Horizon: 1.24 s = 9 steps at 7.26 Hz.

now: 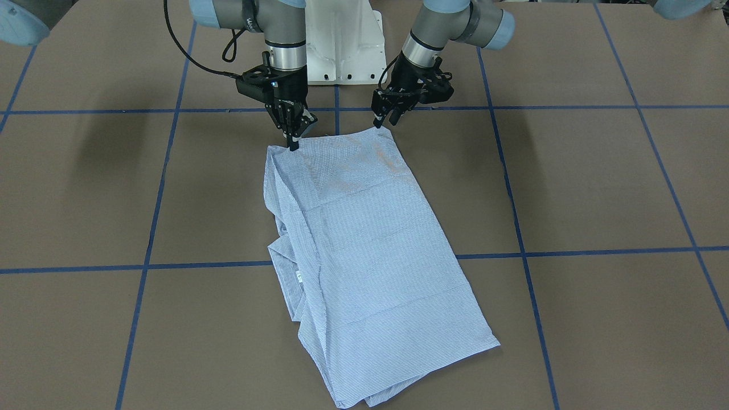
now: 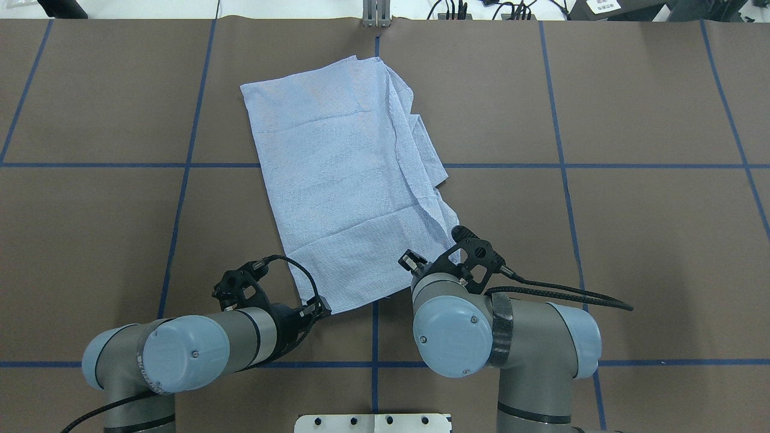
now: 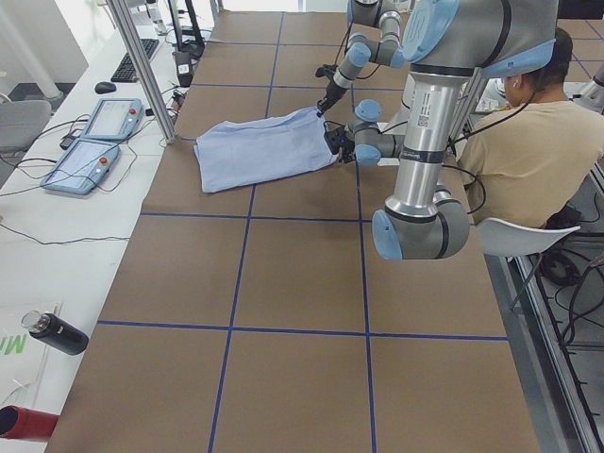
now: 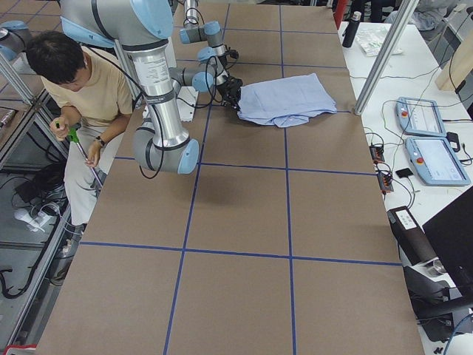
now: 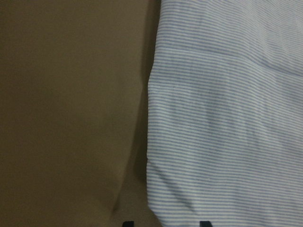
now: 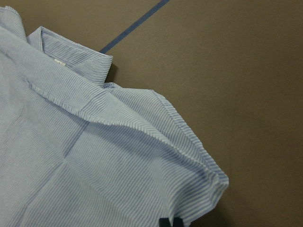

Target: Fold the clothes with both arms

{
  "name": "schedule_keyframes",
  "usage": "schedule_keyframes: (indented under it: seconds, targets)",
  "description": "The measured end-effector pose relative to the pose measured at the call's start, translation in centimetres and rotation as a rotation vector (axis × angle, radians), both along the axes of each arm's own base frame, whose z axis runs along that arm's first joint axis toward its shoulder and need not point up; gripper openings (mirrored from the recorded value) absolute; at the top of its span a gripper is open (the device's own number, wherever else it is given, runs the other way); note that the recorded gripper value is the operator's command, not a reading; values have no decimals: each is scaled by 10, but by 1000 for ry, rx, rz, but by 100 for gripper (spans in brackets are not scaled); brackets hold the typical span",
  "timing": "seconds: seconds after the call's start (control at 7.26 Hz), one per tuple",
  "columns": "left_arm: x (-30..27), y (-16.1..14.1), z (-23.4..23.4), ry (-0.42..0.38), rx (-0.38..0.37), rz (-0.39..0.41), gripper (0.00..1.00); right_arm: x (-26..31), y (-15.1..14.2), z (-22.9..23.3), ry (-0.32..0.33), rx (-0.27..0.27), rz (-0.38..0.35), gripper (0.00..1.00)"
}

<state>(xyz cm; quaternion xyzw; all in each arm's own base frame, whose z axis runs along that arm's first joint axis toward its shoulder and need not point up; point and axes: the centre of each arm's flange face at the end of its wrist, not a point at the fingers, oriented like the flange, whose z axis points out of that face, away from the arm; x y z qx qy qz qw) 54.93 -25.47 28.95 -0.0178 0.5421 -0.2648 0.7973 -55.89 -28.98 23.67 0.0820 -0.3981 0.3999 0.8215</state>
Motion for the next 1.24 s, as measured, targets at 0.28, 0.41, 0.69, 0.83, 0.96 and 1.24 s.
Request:
schedule_keyframes:
  seconds: [0.28, 0.41, 0.69, 0.83, 0.96, 1.24]
  targets:
    - [5, -4, 1, -6, 1, -14, 0, 0, 0, 0, -1, 0, 0, 0]
    - [5, -6, 2, -8, 5, -19, 0, 0, 0, 0, -1, 0, 0, 0]
    - [0, -5, -5, 4, 16, -18, 0, 4, 6, -6, -13, 5, -8, 0]
    - [-10, -3, -18, 33, 23, -15, 0, 14, 22, -18, -25, 13, -26, 0]
    - [-27, 2, -39, 82, 33, -11, 0, 33, 51, -37, -28, 21, -57, 0]
    - [-70, 20, -93, 160, 38, 26, 0, 74, 107, -71, -43, 32, -112, 0]
